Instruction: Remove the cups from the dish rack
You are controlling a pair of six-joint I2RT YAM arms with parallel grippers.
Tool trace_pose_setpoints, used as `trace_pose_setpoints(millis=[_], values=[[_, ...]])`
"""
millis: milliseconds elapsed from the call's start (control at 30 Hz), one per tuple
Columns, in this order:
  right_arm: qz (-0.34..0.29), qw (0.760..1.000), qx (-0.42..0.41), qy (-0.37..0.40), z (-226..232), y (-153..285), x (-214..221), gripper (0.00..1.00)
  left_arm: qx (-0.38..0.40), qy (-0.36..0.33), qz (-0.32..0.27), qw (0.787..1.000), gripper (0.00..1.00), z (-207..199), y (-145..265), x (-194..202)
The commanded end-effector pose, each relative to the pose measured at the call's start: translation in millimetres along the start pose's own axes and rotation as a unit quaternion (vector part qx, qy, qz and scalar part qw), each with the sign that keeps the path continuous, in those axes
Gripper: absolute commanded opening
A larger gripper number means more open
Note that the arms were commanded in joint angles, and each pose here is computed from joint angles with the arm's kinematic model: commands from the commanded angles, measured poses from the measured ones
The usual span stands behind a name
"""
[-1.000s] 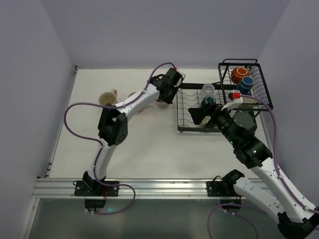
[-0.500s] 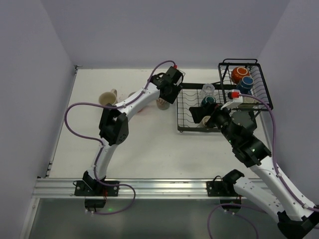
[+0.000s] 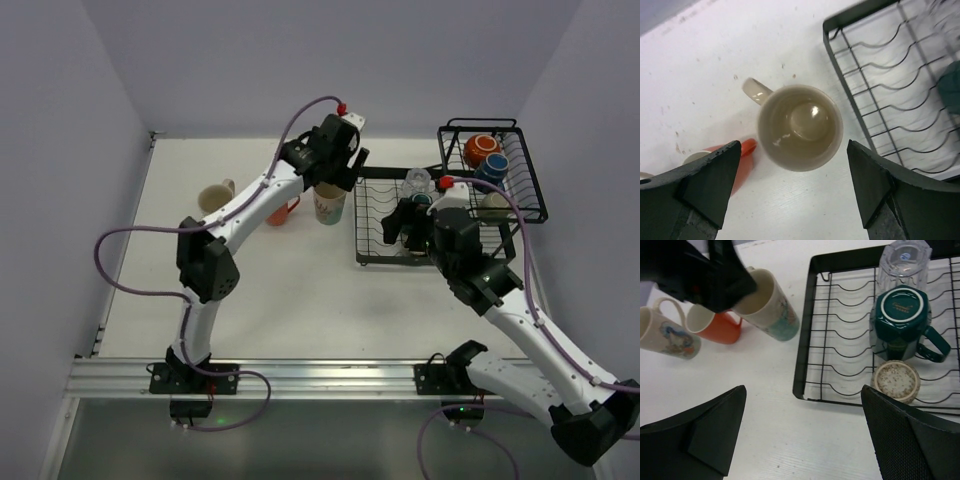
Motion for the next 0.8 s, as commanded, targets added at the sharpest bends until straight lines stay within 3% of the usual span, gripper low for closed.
trace_pose_setpoints(millis=[0,133,167,233,400,500,767], values=[[-0.020,0.998,0.048,0.020,-5.7,-2.1,-19.5,0.99,0.009,0.062,-0.137,0.989,0.91,20.0,79.5,-62.8],[0.004,0.995,0.088,0.056,-10.4,-15.0,-20.7,0.99,0.068,0.092,-0.207,0.972,0.92,26.1,147.3,-71.6],[0.012,0.992,0.109,0.066,-15.1,-17.6,-18.9,0.99,0.079,0.089,-0.186,0.975,0.92,22.5,139.8,-49.3],[0.026,0.988,0.128,0.085,-16.4,-29.2,-17.2,0.99,0.123,0.107,-0.242,0.956,0.93,27.7,188.1,-46.5],[0.035,0.973,0.195,0.119,-26.0,-48.6,-20.6,0.99,0.163,0.122,-0.266,0.942,0.94,39.1,227.8,31.3],[0.049,0.962,0.225,0.148,-28.7,-63.8,-20.8,0.99,0.197,0.121,-0.295,0.927,0.95,42.9,256.2,58.1],[0.064,0.923,0.315,0.214,-38.4,-100.5,-25.5,0.99,0.216,0.102,-0.289,0.927,0.96,47.4,258.3,131.0]])
Point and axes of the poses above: each gripper's point midway between its finger pads, its own y axis back along the fingers, its own z axis along the line the jaws close on, x = y × z, the point moved 5 cm from there along y, back along the fingers, and after that the axes turned 2 degrees about y, right-handed, at the moved point
